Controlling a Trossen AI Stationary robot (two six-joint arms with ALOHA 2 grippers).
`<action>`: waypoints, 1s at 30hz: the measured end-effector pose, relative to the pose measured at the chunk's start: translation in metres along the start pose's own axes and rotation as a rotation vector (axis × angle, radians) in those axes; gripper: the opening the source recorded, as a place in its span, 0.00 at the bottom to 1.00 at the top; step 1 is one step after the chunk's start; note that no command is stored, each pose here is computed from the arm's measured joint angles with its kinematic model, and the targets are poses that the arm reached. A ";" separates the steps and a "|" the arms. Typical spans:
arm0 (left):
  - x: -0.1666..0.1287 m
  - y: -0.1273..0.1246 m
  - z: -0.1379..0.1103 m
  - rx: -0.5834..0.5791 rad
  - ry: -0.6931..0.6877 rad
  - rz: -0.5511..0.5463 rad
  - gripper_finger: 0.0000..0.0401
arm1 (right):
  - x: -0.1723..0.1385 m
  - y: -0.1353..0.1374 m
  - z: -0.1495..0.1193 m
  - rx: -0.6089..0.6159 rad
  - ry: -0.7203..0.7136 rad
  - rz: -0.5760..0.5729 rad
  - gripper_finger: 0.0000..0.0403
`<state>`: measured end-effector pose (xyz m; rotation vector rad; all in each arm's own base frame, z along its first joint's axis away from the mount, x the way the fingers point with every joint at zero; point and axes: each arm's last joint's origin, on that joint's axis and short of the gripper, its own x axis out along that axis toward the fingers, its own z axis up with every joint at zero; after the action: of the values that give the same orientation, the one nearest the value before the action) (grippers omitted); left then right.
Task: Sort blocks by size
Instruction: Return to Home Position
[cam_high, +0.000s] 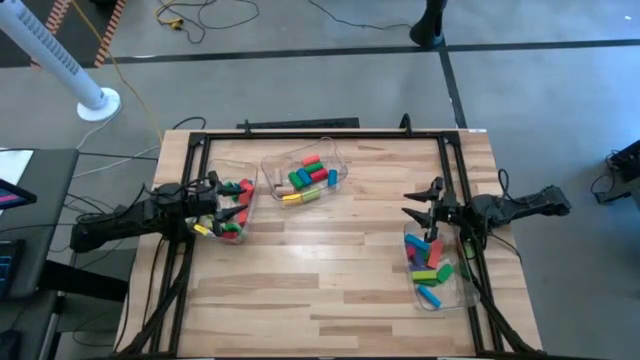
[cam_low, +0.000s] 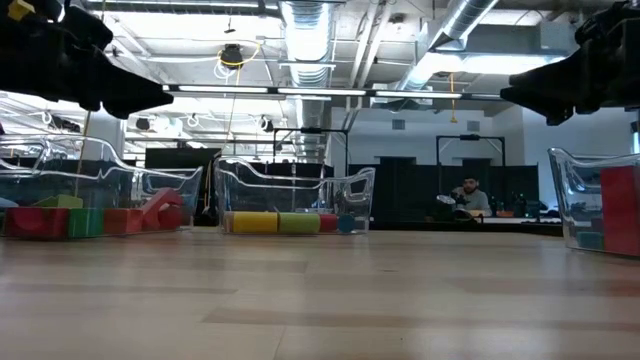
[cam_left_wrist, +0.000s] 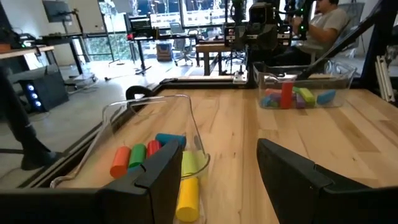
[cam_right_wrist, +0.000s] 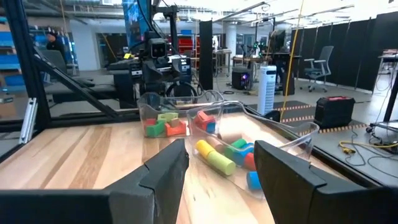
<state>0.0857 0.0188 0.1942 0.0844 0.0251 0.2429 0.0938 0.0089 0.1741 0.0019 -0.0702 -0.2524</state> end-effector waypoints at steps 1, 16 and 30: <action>0.000 0.000 0.000 0.002 0.003 0.000 0.50 | 0.000 0.000 0.000 -0.001 0.001 -0.002 0.54; -0.001 0.002 -0.014 0.011 0.146 0.082 0.50 | 0.000 0.000 -0.001 0.005 0.006 -0.007 0.54; 0.000 0.002 -0.013 -0.115 0.126 0.102 0.50 | 0.000 0.000 -0.001 0.007 0.006 -0.007 0.54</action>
<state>0.0844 0.0216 0.1814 -0.0449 0.1327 0.3513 0.0939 0.0087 0.1734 0.0101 -0.0648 -0.2594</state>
